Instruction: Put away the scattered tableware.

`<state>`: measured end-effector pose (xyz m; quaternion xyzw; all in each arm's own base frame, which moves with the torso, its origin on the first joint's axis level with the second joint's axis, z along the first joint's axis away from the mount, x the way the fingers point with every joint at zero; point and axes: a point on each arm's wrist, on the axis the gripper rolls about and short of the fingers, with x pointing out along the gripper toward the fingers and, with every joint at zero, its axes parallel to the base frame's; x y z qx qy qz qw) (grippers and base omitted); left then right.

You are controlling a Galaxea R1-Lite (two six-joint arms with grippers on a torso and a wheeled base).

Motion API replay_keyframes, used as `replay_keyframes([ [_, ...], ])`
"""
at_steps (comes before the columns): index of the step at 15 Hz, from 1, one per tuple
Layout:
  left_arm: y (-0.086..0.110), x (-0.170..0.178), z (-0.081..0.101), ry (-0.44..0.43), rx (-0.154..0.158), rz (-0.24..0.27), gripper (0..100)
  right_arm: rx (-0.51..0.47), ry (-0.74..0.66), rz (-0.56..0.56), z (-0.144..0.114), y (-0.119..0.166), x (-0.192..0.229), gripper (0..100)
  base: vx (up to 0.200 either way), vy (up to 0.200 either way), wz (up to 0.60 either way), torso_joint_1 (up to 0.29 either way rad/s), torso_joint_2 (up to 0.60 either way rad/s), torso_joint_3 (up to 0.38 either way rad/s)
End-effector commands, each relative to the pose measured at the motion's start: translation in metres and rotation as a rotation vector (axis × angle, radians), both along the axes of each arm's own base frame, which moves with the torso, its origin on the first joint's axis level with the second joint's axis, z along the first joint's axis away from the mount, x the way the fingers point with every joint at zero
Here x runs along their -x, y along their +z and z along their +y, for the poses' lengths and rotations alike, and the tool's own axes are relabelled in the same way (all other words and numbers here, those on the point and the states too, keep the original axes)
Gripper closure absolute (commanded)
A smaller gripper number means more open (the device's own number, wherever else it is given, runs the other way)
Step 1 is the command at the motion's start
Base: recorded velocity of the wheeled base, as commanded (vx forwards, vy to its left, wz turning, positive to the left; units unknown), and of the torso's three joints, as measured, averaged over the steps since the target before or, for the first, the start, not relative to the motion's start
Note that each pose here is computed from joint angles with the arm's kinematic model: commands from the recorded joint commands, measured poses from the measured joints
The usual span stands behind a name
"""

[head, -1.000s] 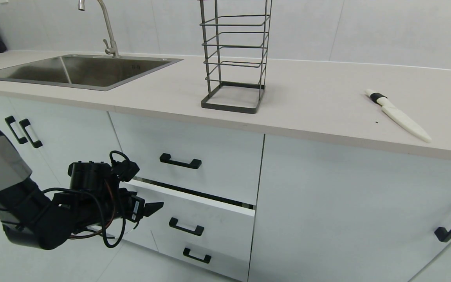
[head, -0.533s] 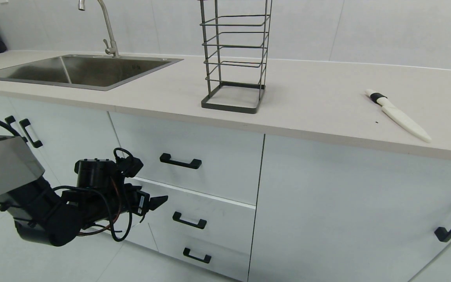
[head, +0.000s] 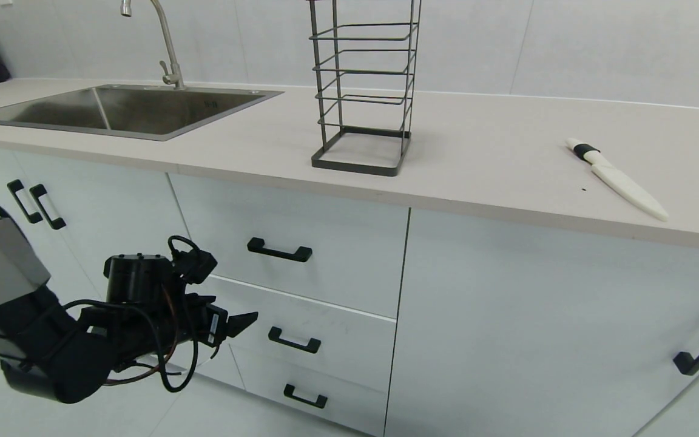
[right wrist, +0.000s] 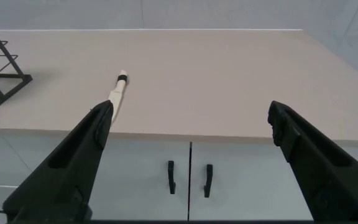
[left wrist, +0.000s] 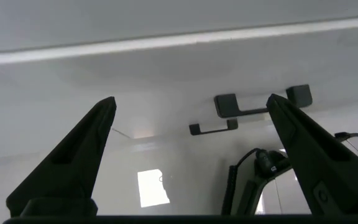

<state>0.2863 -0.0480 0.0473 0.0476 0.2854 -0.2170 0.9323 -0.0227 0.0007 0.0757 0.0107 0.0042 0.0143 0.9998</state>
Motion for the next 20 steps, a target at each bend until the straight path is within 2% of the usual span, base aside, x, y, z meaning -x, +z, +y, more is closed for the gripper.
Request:
replay_keyframes([
  [1, 0.038, 0.042, 0.005, -0.004, 0.012, -0.101, 0, 0.0, 0.0, 0.001, 0.0, 0.0, 0.0, 0, 0.0, 0.0, 0.0, 0.0, 0.0, 0.0],
  [2, 0.049, 0.059, 0.007, -0.007, 0.016, -0.139, 0, 0.0, 0.0, 0.001, 0.0, 0.0, 0.0, 0, 0.0, 0.0, 0.0, 0.0, 0.0, 0.0],
  [3, 0.051, 0.062, 0.008, -0.008, 0.016, -0.147, 0, 0.0, 0.0, 0.001, 0.0, 0.0, 0.0, 0, 0.0, 0.0, 0.0, 0.0, 0.0, 0.0],
  [4, 0.068, 0.089, 0.012, -0.012, 0.029, -0.226, 0, 0.0, 0.0, 0.003, 0.0, 0.0, 0.0, 0, 0.0, 0.0, 0.0, 0.0, 0.0, 0.0],
  [5, 0.088, 0.126, 0.017, -0.015, 0.042, -0.349, 0, 0.0, 0.0, 0.001, 0.0, 0.0, 0.0, 0, 0.0, 0.0, 0.0, 0.0, 0.0, 0.0],
  [6, 0.096, 0.144, 0.02, -0.017, 0.044, -0.42, 0, 0.0, 0.0, 0.003, 0.0, 0.0, 0.0, 0, 0.0, 0.0, 0.0, 0.0, 0.0, 0.0],
  [7, 0.104, 0.172, 0.026, -0.012, 0.037, -0.522, 0, 0.0, 0.0, 0.001, 0.0, 0.0, 0.0, 0, 0.0, 0.0, 0.0, 0.0, 0.0, 0.0],
  [8, 0.107, 0.197, 0.03, -0.003, 0.039, -0.601, 0, 0.0, 0.0, 0.001, 0.0, 0.0, 0.0, 0, 0.0, 0.0, 0.0, 0.0, 0.0, 0.0],
  [9, 0.107, 0.209, 0.033, 0.005, 0.039, -0.635, 0, 0.0, 0.0, 0.001, 0.0, 0.0, 0.0, 0, 0.0, 0.0, 0.0, 0.0, 0.0, 0.0],
  [12, 0.084, 0.281, 0.042, 0.095, 0.02, -0.802, 0, 0.0, 0.0, 0.001, 0.0, 0.0, 0.0, 0, 0.0, 0.0, 0.0, 0.0, 0.0, 0.0],
  [13, 0.079, 0.297, 0.042, 0.102, 0.018, -0.832, 0, 0.0, 0.0, 0.001, 0.0, 0.0, 0.0, 0, 0.0, 0.0, 0.0, 0.0, 0.0, 0.0],
  [15, 0.067, 0.313, 0.042, 0.103, 0.016, -0.818, 0, 0.0, 0.0, 0.001, 0.0, 0.0, 0.0, 0, 0.0, 0.0, 0.0, 0.0, 0.0, 0.0],
  [18, 0.038, 0.31, 0.042, 0.121, -0.004, -0.731, 0, 0.0, 0.0, 0.001, 0.0, 0.0, 0.0, 0, 0.0, 0.0, 0.0, 0.0, 0.0, 0.0],
  [19, 0.033, 0.311, 0.042, 0.125, -0.005, -0.66, 0, 0.0, 0.0, 0.001, 0.0, 0.0, 0.0, 0, 0.0, 0.0, 0.0, 0.0, 0.0, 0.0],
  [20, 0.034, 0.31, 0.042, 0.139, 0.003, -0.675, 0, 0.0, 0.0, 0.003, 0.0, 0.0, 0.0, 0, 0.0, 0.0, 0.0, 0.0, 0.0, 0.0],
])
